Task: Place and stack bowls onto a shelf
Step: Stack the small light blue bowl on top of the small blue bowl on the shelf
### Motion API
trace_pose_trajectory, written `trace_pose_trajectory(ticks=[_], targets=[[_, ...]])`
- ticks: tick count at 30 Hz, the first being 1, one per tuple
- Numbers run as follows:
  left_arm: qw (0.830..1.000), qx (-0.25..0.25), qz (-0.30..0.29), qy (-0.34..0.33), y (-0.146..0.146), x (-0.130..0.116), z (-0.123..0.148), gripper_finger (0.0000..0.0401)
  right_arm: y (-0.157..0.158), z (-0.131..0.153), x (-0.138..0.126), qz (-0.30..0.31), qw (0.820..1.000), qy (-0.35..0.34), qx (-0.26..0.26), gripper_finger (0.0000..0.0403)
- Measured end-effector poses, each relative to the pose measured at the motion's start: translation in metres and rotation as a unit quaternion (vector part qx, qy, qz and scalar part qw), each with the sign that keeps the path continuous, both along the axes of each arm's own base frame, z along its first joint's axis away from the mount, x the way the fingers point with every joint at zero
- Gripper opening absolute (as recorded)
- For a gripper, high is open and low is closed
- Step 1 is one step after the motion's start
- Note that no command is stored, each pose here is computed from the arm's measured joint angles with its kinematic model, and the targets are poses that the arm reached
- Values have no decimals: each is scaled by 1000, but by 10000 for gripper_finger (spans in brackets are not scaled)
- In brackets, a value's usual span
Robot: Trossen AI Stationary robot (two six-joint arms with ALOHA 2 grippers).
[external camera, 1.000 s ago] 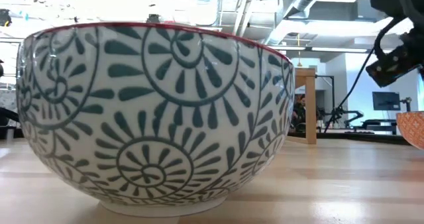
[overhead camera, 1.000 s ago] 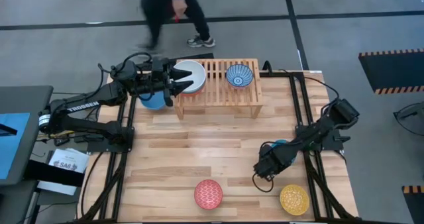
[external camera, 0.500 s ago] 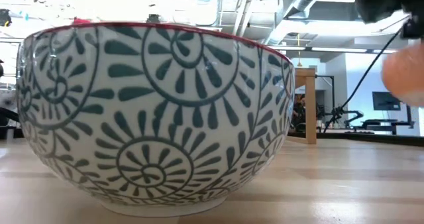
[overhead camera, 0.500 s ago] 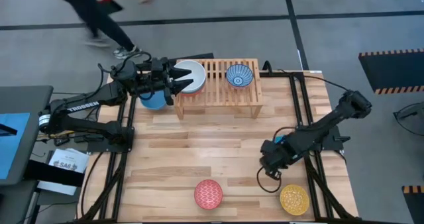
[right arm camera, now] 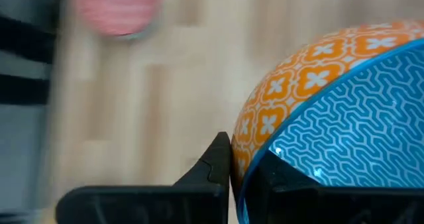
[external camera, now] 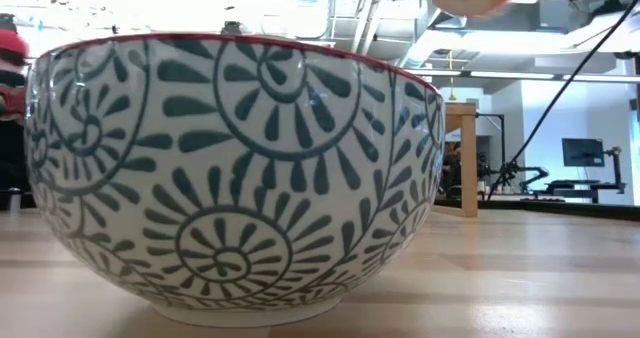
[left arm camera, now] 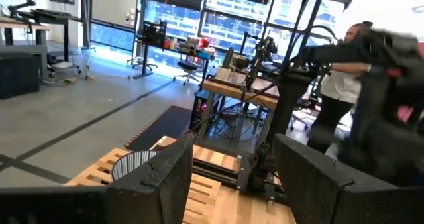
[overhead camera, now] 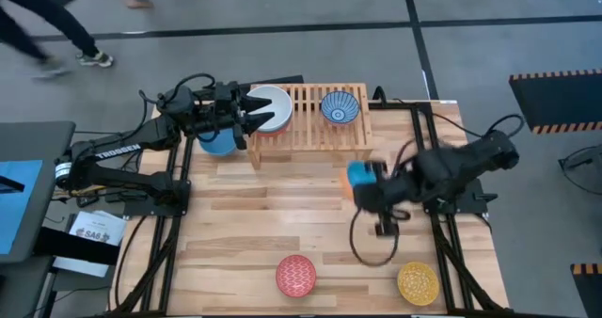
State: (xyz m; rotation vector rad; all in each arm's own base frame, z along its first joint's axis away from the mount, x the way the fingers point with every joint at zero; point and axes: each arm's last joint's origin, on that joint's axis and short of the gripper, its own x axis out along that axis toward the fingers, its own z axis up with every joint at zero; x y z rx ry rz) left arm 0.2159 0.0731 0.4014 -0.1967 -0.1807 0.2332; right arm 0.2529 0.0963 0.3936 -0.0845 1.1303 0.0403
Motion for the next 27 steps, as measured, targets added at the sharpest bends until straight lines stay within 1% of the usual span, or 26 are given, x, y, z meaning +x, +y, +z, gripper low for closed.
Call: trace_pose_trajectory(ticks=[2,5,9,11,15,19,24,27], targets=[[1000,0,0,0,0,0,0,195,-16,17,2,6,999,-17,-45,37],[1000,-1,0,0,0,0,0,195,-40,34,12,21,995,-52,-88,37],[1000,-1,0,0,0,0,0,195,-76,38,27,46,987,-42,-149,37],[1000,-6,-1,-1,0,0,0,195,-97,34,38,46,983,-25,-179,37],[999,-32,-9,-15,0,0,1,195,-133,17,57,47,974,31,-219,37],[998,-39,-32,-42,-2,-1,6,195,-155,-2,72,56,958,100,-263,37],[996,-37,-47,-65,-3,-2,11,195,-169,-23,76,63,948,181,-252,37],[996,-34,-47,-74,-3,-2,13,195,-172,-27,78,55,945,196,-256,37]])
